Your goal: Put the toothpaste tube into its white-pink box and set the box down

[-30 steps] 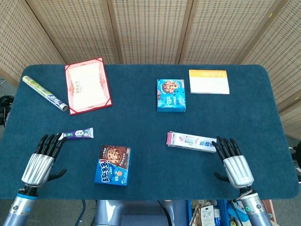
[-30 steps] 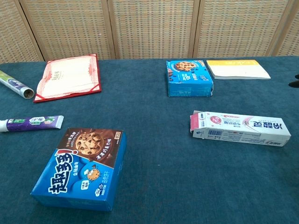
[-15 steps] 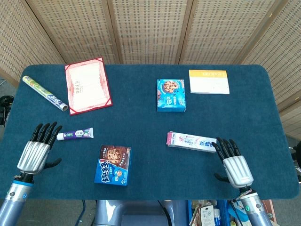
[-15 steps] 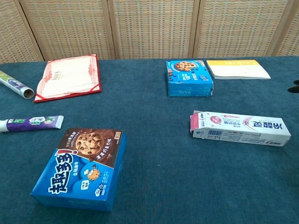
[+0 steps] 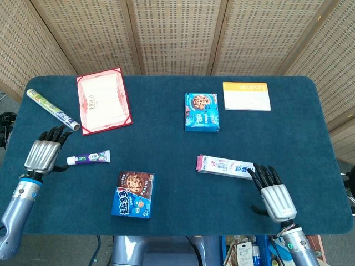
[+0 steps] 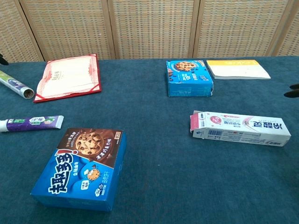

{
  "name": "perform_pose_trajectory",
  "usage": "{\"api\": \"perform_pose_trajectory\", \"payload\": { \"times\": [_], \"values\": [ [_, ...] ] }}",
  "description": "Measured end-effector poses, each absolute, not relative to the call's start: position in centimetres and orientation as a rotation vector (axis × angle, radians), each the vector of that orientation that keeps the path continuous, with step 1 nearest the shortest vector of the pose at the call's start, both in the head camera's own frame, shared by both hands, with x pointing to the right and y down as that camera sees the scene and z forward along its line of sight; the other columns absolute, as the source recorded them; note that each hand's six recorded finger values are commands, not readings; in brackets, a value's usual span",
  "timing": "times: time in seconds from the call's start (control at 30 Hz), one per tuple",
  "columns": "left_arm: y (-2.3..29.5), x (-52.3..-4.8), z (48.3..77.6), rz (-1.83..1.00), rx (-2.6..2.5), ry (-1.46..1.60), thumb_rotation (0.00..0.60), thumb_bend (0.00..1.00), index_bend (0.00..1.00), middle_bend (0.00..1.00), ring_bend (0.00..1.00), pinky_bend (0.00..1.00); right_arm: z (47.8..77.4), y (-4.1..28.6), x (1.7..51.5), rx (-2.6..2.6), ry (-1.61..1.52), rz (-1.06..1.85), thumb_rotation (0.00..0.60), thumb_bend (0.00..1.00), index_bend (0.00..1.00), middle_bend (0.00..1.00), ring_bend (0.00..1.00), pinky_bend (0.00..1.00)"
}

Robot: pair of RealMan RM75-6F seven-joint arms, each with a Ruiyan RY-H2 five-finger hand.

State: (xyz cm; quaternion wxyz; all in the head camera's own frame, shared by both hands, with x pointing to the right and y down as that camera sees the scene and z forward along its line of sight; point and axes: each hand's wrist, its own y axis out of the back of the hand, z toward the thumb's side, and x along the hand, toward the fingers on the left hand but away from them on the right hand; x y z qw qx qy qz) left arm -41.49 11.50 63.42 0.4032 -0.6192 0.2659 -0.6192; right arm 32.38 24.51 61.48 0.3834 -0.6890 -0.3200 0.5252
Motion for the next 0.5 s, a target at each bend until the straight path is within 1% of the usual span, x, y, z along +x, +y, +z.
{"api": "perform_pose_trajectory", "payload": {
  "times": [0.27, 0.43, 0.5],
  "values": [
    [10.4, -42.1, 66.8, -1.682, -1.595, 0.659, 0.600, 0.13, 0.18, 0.08, 0.09, 0.16, 61.5, 24.5, 32.5, -1.762, -0.821, 1.346, 0.600, 0.11, 0.00, 0.00, 0.00, 0.00],
    [10.7, -41.7, 68.7, -1.724, -1.599, 0.603, 0.600, 0.13, 0.24, 0.11, 0.10, 0.16, 61.5, 24.5, 32.5, -1.764, -0.821, 1.347, 0.600, 0.11, 0.00, 0.00, 0.00, 0.00],
    [10.8, -41.5, 69.2, -1.731, -1.599, 0.589, 0.600, 0.13, 0.27, 0.14, 0.12, 0.17, 61.5, 24.5, 32.5, -1.764, -0.821, 1.347, 0.600, 0.11, 0.00, 0.00, 0.00, 0.00]
  ]
}}
